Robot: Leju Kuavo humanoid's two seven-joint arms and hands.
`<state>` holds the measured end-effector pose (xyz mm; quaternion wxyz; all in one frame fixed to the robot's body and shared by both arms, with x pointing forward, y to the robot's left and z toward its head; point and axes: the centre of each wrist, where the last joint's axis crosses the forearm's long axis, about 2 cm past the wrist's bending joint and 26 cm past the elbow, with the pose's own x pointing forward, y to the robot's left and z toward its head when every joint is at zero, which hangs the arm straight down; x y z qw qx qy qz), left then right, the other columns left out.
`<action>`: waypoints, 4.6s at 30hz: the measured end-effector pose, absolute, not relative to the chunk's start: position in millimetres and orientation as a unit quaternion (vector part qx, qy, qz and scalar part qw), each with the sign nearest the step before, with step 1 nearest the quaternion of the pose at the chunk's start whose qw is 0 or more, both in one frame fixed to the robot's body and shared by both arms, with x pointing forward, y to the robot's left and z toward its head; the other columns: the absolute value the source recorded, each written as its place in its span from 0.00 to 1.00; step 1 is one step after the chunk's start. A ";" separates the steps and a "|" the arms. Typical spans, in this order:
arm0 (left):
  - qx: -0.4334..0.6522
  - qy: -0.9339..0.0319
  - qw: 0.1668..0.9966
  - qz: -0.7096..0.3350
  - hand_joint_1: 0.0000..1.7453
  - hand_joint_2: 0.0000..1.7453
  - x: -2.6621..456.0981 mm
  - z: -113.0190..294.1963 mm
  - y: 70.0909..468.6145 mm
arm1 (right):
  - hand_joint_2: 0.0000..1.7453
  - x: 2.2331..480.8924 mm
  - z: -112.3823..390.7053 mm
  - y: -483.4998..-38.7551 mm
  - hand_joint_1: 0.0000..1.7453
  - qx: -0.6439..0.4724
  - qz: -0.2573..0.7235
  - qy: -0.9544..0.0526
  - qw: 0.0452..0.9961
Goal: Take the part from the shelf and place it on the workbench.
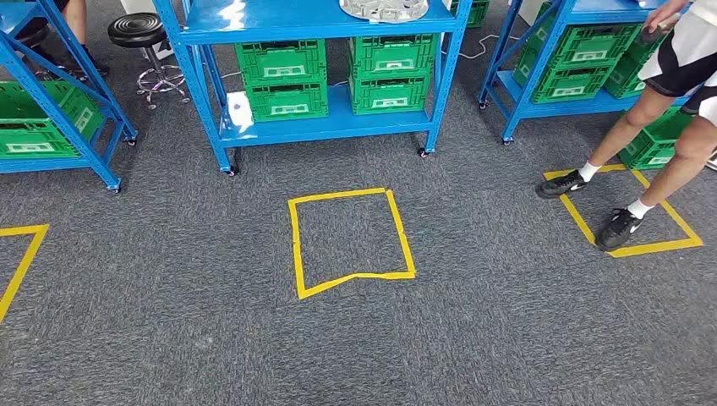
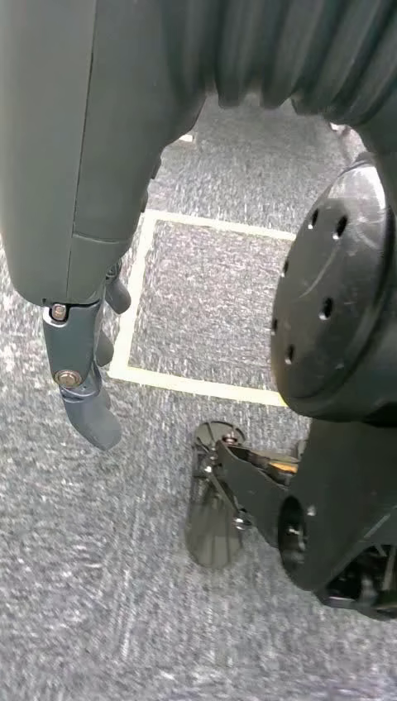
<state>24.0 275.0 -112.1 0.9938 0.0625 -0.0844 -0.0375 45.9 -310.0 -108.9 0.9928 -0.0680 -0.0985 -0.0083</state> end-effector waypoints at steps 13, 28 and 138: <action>0.081 -0.100 0.989 -0.066 0.00 1.00 52.8 -109.3 269.0 | 1.00 53.2 -109.7 -294.3 0.00 -0.076 -0.019 -0.056 0.995; 0.084 -0.101 0.986 -0.103 0.00 0.00 66.9 -107.4 267.4 | 0.00 62.9 -108.1 -307.7 0.00 -0.131 0.024 -0.102 0.986; 0.097 -0.103 0.982 -0.126 0.00 0.00 72.0 -106.7 270.8 | 0.00 465.9 205.0 -297.4 0.00 -0.471 0.512 -0.535 0.481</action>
